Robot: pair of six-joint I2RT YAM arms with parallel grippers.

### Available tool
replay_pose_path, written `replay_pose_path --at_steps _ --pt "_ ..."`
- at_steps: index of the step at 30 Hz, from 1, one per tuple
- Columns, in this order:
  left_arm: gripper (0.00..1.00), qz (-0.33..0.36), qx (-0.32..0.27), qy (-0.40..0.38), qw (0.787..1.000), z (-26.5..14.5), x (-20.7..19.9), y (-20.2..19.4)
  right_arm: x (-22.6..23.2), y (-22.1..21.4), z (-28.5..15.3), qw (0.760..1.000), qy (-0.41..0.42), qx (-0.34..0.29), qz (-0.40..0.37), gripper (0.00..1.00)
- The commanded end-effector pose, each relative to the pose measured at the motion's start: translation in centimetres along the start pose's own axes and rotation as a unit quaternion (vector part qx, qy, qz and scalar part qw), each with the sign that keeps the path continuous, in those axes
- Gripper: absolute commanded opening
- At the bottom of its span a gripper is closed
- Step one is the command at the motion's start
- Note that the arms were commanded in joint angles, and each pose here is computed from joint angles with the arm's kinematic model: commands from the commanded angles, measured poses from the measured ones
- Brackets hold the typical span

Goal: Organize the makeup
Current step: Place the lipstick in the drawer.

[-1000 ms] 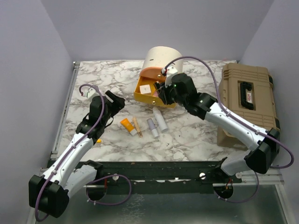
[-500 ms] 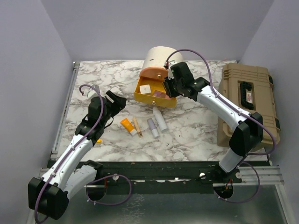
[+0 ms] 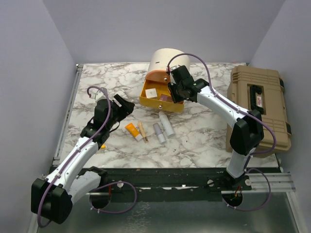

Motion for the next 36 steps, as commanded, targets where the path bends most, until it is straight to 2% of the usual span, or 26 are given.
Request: replay_pose_path --at_steps 1,5,11,17,23,27,29,31,36 --pt "0.72 -0.002 0.004 -0.013 1.000 0.0 -0.4 0.1 -1.3 0.3 0.7 0.999 -0.040 0.014 -0.016 0.34" --pt "0.72 0.000 0.006 -0.012 1.000 0.1 -0.4 0.0 -1.5 0.5 0.5 0.999 -0.046 0.014 -0.020 0.42" --pt "0.73 0.003 0.012 -0.015 1.000 0.3 -0.6 -0.1 -1.4 1.8 -0.8 0.999 -0.033 -0.020 -0.016 0.42" --pt "0.73 0.020 0.022 -0.024 0.999 0.8 -1.3 0.0 -0.2 4.0 -4.3 0.996 0.022 -0.085 0.006 0.43" --pt "0.73 0.026 0.032 -0.026 0.999 1.3 -1.5 -0.2 2.6 2.8 -7.5 0.979 0.132 -0.154 0.030 0.49" --pt "0.72 0.021 0.033 -0.026 0.999 1.6 -1.3 -0.4 6.0 1.7 -10.0 0.944 0.259 -0.201 0.043 0.46" --pt "0.73 0.021 0.034 -0.026 0.999 1.6 -1.2 -0.5 7.5 1.1 -10.2 0.933 0.296 -0.196 0.054 0.44" --pt "0.73 0.019 0.035 -0.025 0.999 1.7 -1.2 -0.5 9.0 0.4 -9.8 0.933 0.305 -0.183 0.051 0.44" --pt "0.73 0.018 0.033 -0.025 0.999 1.7 -1.2 -0.5 10.8 -1.0 -6.8 0.954 0.260 -0.145 0.048 0.44"
Point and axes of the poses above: each gripper's point midway between its finger pads, its own z axis out along the fingers, its own x axis along the line the jaws close on, y = z × x, the point moved 4 cm from there along -z, back along the fingers, and after that the axes turned 5 degrees about -z, right-handed, at the moved point
